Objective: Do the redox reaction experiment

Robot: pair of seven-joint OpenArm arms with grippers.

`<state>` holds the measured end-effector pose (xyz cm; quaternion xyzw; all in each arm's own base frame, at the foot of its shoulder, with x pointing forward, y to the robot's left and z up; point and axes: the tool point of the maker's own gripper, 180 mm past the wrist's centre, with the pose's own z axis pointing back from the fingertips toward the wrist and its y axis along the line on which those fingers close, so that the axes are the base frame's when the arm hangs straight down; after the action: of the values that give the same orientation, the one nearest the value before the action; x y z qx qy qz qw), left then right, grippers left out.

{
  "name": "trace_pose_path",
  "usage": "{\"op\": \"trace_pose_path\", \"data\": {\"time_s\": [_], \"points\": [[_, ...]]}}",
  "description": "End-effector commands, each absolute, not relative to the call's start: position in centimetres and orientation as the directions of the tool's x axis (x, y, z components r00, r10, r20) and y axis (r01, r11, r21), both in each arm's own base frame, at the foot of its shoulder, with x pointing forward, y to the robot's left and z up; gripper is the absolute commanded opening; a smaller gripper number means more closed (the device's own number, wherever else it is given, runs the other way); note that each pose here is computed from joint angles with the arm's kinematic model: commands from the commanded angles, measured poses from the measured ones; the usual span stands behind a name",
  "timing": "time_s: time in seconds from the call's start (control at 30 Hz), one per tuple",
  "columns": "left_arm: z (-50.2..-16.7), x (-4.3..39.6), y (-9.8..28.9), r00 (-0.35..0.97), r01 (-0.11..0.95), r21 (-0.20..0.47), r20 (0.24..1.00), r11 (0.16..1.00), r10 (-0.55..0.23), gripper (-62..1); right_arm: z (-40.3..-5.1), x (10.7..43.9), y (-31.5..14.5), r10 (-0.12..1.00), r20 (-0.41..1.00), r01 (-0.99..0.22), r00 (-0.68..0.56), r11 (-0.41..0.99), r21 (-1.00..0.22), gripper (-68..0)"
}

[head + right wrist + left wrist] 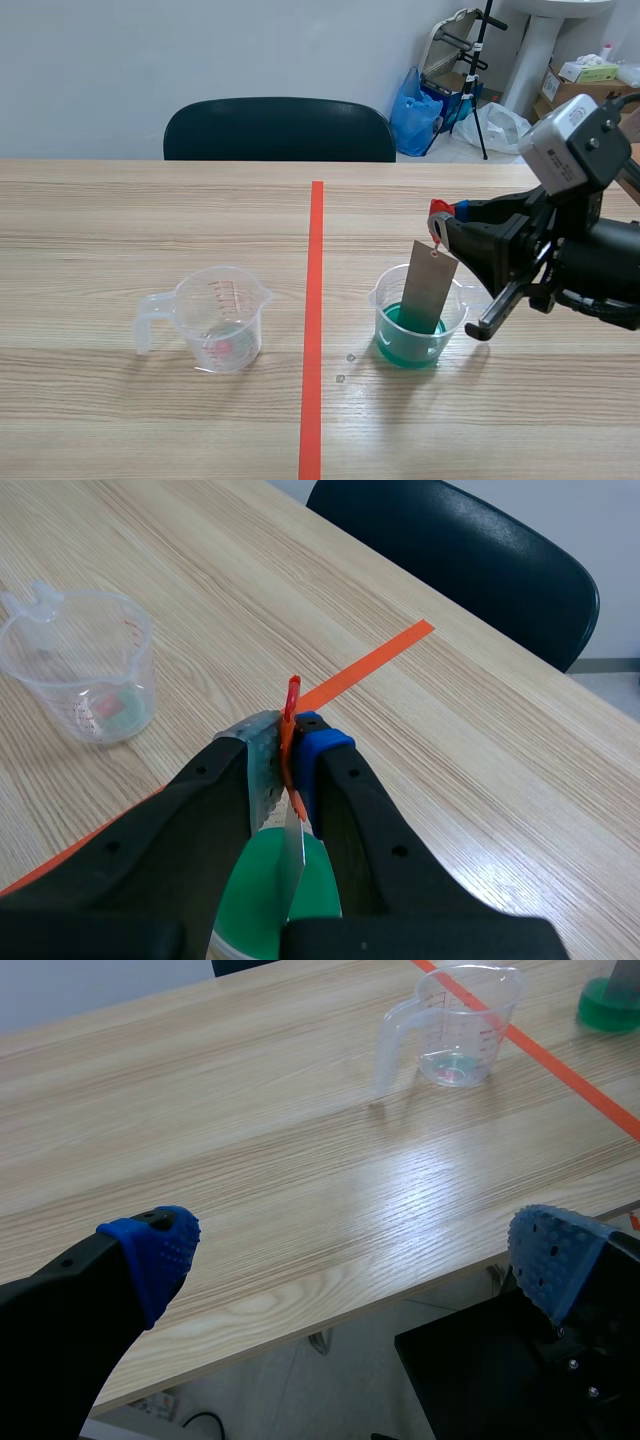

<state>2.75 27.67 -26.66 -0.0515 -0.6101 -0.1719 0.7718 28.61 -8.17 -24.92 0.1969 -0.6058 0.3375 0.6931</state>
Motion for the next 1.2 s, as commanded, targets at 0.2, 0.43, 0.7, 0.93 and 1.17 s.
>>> {"op": "trace_pose_path", "data": {"time_s": [0.2, 0.43, 0.7, 0.93, 1.17], "points": [[-26.15, 3.00, 27.44, 0.173, 0.325, 0.122, 0.967, 0.938, -0.186, 1.4, -24.21, 28.95, -8.35, 0.235, 0.972, -0.705, 0.015, 0.691, -0.157, -66.9], [-26.15, 3.00, 27.44, 0.173, 0.325, 0.122, 0.967, 0.938, -0.186, 1.4, -24.21, 28.95, -8.35, 0.235, 0.972, -0.705, 0.015, 0.691, -0.157, -66.9], [-26.15, 3.00, 27.44, 0.173, 0.325, 0.122, 0.967, 0.938, -0.186, 1.4, -24.21, 28.95, -8.35, 0.235, 0.972, -0.705, 0.015, 0.691, -0.157, -66.9], [-26.15, 3.00, 27.44, 0.173, 0.325, 0.122, 0.967, 0.938, -0.186, 1.4, -24.08, 28.95, -8.30, 0.235, 0.972, -0.706, 0.011, 0.690, -0.159, -66.9], [-26.15, 3.00, 27.44, 0.173, 0.325, 0.122, 0.967, 0.938, -0.186, 1.4, -23.60, 28.90, -8.10, 0.247, 0.969, -0.708, 0.002, 0.685, -0.173, -66.9]]}}
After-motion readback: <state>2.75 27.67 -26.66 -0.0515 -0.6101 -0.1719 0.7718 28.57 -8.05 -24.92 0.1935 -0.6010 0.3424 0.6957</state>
